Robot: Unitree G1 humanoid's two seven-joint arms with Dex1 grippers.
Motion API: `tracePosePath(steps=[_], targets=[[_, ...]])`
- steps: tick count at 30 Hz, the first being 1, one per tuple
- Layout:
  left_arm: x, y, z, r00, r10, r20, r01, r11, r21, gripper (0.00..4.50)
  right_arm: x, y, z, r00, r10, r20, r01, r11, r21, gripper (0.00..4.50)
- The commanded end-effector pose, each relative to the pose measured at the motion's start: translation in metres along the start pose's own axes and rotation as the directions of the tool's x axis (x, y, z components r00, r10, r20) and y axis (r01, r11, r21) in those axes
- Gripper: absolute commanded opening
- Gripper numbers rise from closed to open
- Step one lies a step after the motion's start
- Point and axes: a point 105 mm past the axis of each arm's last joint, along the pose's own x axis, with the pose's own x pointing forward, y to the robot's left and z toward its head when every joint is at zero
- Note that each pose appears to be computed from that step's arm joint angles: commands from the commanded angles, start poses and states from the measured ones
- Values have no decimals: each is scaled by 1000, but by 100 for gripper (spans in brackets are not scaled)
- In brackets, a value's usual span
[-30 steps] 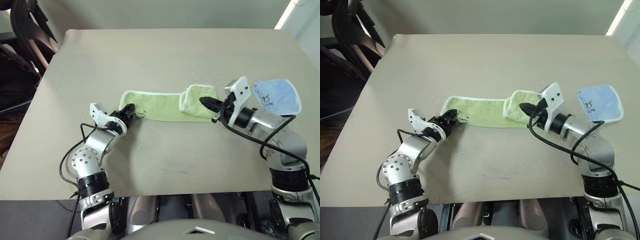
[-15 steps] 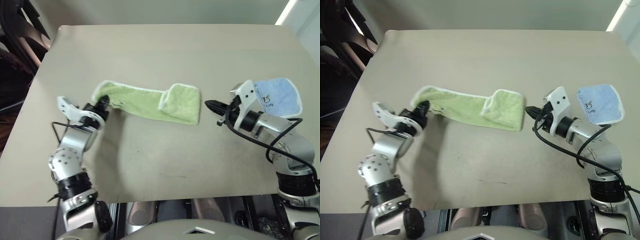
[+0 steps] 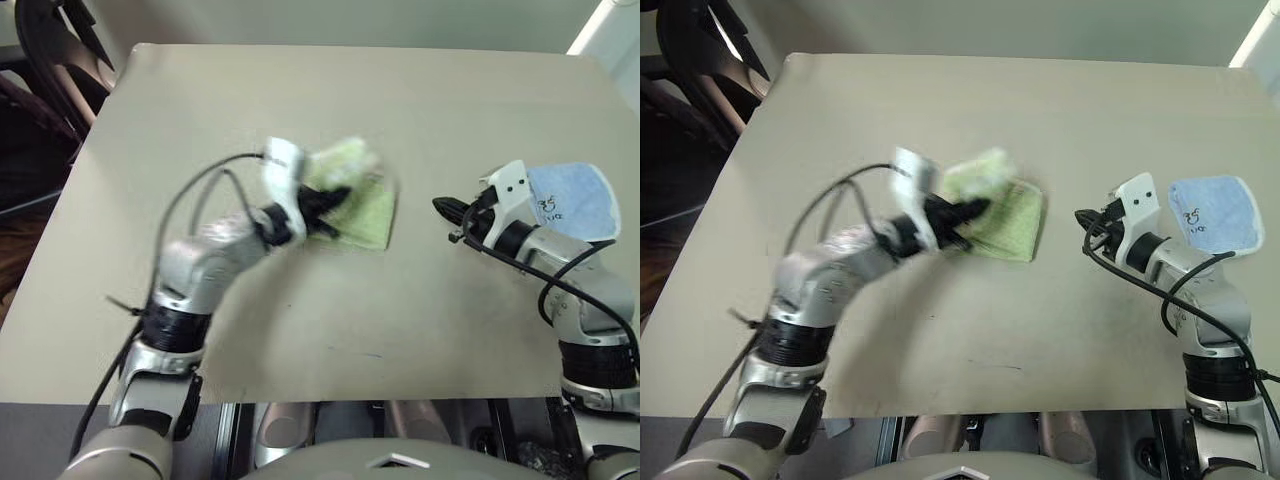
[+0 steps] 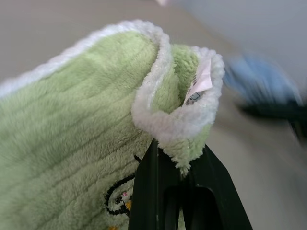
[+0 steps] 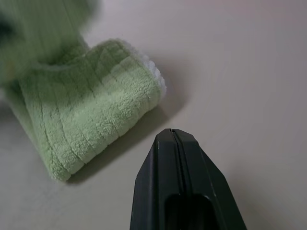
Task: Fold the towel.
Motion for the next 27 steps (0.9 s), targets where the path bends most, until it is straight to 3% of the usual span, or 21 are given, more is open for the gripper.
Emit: tracePosePath(steps=[1,4,7,18,25,27], targets=[[8,-10,-3,998,-56,-34,60,987,146,5,-9,-4,14,998,-41,56,43,999,-34,0],[11,-8,-13,996,-48,-81,63,979,194,5,-10,-3,14,997,-50,57,52,998,-32,0],[12,-5,-9,998,-46,-44,51,989,141,70,-11,0,14,997,-49,59,51,998,-31,0],[-13,-17,35,966,-132,223,136,991,-1,447,-7,4,21,997,-24,74,28,999,-46,0],[-45,-2,44,952,-92,293,85,996,36,447,-2,8,36,994,1,111,6,998,-62,0],[-47,19,44,958,15,287,-24,999,29,410,4,13,44,990,20,139,-12,998,-60,0]])
